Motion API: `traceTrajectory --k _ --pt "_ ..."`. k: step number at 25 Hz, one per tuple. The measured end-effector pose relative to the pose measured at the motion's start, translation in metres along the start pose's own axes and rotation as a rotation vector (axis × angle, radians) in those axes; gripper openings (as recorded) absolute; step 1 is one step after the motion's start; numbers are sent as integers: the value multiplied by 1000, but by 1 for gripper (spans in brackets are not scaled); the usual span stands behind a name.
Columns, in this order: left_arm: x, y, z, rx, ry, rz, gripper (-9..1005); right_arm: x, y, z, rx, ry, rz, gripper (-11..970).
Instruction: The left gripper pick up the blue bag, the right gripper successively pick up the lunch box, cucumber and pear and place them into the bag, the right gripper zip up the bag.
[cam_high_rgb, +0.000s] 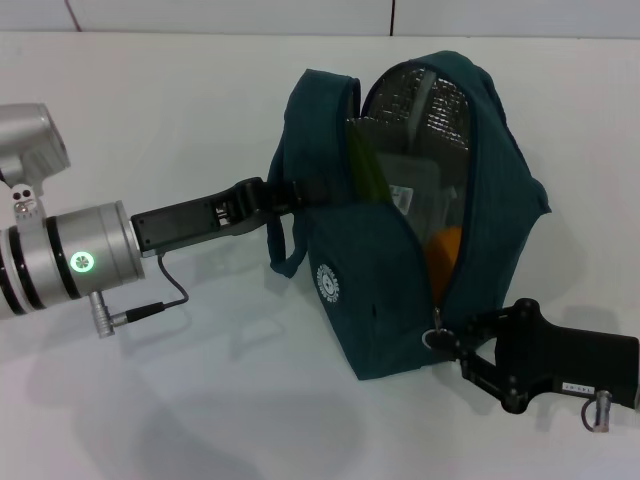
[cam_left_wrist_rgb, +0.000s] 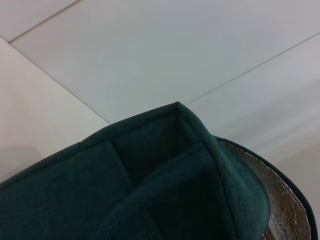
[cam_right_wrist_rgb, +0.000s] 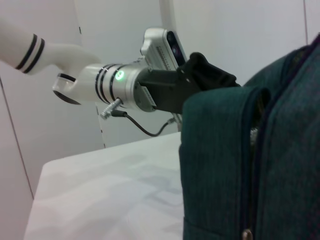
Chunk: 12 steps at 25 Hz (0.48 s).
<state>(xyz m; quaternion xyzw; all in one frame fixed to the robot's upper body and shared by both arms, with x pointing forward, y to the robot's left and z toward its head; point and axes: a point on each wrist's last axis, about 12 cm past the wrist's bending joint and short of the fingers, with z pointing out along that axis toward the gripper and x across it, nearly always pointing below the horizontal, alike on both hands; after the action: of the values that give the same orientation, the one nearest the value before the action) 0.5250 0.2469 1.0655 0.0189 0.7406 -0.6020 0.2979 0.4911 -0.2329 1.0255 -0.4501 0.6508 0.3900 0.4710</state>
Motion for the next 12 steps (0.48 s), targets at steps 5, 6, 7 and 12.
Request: traceTrajectory --k 5,6,7,12 --pt "0 0 0 1 3 0 54 0 -1 0 8 6 8 134" --pt "1 0 0 1 3 -1 54 0 -2 0 8 5 7 133" --pt "1 0 0 1 3 -2 54 0 -2 0 8 4 6 113" --pt "1 1 -1 -1 1 -5 54 -2 -2 0 9 -6 8 16"
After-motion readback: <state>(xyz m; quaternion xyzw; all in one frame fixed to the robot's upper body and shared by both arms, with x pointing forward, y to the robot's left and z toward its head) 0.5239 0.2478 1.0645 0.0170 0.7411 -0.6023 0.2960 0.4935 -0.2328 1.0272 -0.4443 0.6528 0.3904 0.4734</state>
